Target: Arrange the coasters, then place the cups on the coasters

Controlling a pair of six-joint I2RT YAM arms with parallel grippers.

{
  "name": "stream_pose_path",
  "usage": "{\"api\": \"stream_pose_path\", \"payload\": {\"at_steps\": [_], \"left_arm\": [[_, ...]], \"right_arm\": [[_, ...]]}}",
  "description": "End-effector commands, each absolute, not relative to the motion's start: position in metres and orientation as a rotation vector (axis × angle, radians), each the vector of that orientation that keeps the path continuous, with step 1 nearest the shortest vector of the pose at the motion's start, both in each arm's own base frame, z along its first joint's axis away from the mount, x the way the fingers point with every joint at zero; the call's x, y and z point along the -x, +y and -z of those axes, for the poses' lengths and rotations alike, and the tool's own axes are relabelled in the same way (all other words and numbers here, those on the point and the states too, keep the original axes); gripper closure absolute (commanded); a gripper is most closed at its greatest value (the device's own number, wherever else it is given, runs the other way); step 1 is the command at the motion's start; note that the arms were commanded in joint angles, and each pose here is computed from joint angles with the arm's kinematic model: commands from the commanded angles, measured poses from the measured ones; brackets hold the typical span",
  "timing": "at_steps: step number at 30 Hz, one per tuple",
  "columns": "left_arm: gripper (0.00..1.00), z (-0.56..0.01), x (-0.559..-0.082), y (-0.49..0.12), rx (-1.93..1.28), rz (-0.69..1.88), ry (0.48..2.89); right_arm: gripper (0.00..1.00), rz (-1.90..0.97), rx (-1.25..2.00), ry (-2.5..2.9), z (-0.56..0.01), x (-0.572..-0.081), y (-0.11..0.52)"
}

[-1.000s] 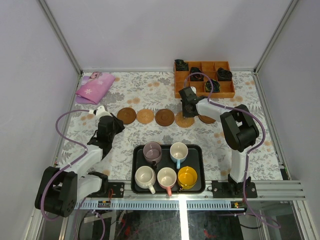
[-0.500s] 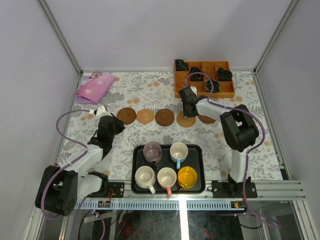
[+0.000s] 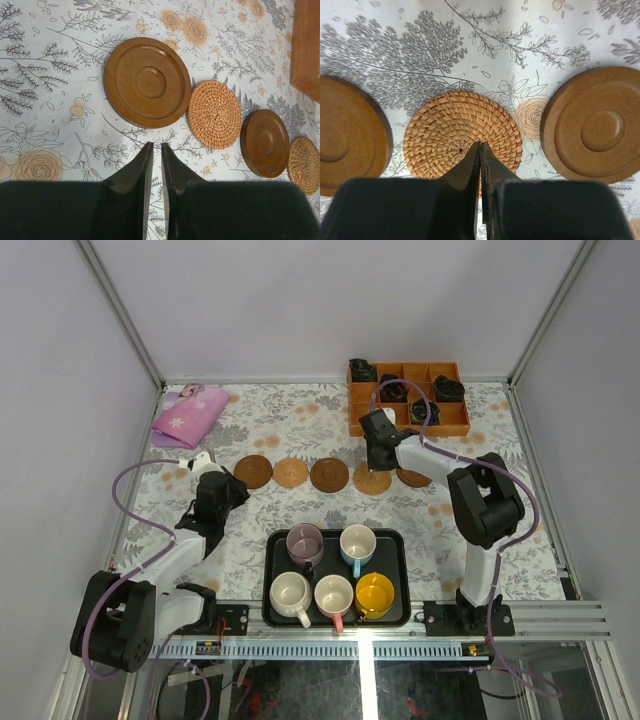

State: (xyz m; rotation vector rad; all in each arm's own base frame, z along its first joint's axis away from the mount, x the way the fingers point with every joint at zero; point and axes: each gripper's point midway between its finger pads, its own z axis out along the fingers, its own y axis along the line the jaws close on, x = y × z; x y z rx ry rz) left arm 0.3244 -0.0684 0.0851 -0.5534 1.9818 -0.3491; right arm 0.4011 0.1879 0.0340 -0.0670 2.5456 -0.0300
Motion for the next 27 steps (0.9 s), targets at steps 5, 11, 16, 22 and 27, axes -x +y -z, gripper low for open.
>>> {"api": "stream_pose_path", "payload": {"at_steps": [5,11,16,22,27], "left_arm": [[0.89,-0.109,-0.336,-0.075,0.522,0.397,1.914],[0.89,-0.112,-0.336,-0.08,0.515,0.43,1.908],[0.89,-0.114,-0.336,-0.082,0.507,0.444,1.906],[0.89,-0.112,-0.337,-0.084,0.5,0.448,1.915],[0.89,-0.109,-0.338,-0.086,0.492,0.455,1.926]], "right_arm": [[0.91,0.038,0.013,2.343,-0.113,-0.418,0.18],[0.94,0.196,-0.105,2.39,-0.096,-0.41,0.133],[0.98,0.235,-0.183,2.42,-0.078,-0.403,0.103],[0.98,0.248,-0.238,2.415,-0.072,-0.406,0.084],[0.98,0.253,-0.267,2.431,-0.062,-0.412,0.072]]}}
